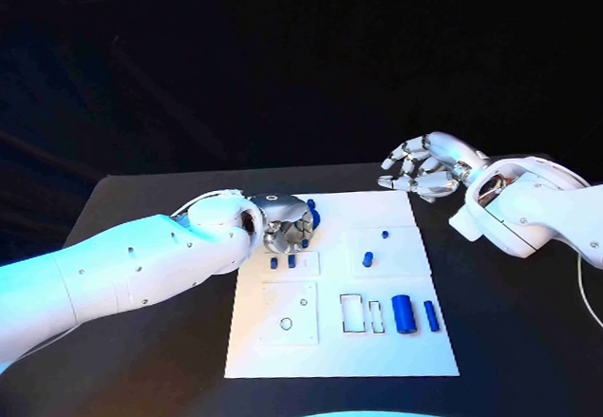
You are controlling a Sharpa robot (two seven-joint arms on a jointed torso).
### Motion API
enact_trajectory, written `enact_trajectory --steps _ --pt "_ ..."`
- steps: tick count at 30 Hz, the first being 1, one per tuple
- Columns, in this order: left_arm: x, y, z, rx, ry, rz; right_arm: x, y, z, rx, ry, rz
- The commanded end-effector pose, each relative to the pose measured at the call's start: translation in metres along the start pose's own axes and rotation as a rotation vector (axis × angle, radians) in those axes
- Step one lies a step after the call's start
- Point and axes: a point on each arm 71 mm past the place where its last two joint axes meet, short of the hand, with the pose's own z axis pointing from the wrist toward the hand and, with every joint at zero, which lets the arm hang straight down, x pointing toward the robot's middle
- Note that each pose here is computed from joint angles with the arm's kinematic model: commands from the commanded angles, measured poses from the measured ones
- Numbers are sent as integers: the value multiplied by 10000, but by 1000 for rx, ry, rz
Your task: Assemble the parts on the task board
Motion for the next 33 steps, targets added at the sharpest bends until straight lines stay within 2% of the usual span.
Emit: enact_trajectory --steps 1,24,33 --pt "15 -16 9 7 14 -11 11 13 -1 -11 9 -2" --pt "9 -63 24 31 -1 -22 17 10 0 -7 16 -3" --pt "12 -54 27 24 4 -22 19 9 1 -6 19 -3"
